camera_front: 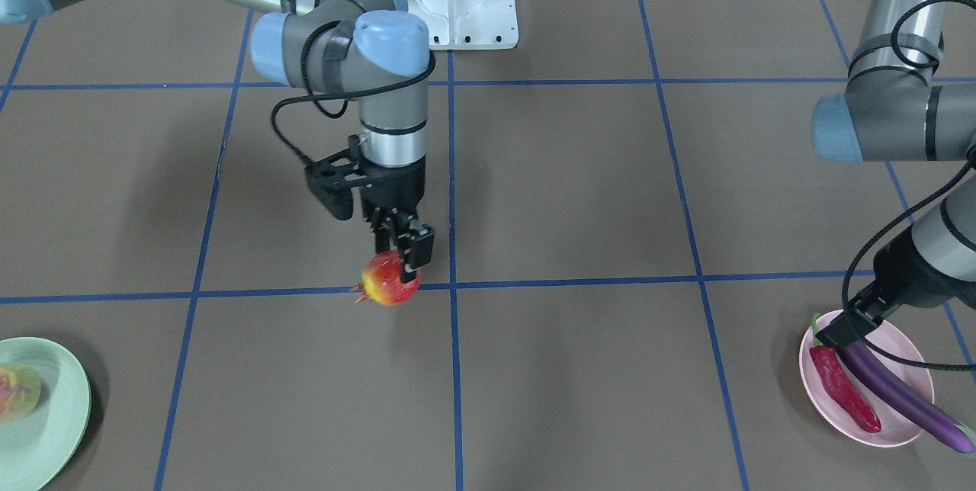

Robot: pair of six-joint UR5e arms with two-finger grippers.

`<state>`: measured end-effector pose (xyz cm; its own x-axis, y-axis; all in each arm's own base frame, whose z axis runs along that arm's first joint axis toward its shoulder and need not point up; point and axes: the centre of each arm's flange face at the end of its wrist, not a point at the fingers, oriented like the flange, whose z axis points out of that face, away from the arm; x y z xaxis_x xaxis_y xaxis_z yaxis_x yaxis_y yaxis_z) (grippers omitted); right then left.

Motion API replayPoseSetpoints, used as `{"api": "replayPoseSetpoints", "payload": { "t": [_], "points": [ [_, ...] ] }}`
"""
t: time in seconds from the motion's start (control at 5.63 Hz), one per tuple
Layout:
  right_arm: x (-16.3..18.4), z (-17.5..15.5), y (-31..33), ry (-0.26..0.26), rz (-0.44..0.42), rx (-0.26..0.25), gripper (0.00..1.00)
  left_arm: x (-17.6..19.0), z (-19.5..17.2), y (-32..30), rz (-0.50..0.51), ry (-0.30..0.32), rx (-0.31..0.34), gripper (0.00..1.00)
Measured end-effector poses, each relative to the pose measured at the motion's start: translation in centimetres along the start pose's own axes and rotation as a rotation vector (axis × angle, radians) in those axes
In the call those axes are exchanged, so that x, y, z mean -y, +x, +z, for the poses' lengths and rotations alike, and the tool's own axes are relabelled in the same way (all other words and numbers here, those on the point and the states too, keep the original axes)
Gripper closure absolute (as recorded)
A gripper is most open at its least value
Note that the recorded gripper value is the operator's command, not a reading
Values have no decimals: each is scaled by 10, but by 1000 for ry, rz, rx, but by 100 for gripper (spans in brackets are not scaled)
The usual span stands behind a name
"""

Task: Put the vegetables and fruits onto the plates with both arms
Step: 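Carry the red pomegranate onto the green plate with the right gripper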

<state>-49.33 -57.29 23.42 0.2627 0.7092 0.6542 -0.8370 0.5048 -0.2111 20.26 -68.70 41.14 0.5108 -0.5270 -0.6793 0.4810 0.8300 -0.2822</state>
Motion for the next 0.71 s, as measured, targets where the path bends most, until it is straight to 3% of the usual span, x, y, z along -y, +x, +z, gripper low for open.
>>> {"api": "replayPoseSetpoints", "payload": {
  "t": [0.36,0.71],
  "points": [
    [165,50,43,151,-142,-114,100,-18,1,-12,26,-2,-4,0],
    [242,120,87,315,-169,-171,100,-28,10,-12,36,-15,3,0]
  ]
}}
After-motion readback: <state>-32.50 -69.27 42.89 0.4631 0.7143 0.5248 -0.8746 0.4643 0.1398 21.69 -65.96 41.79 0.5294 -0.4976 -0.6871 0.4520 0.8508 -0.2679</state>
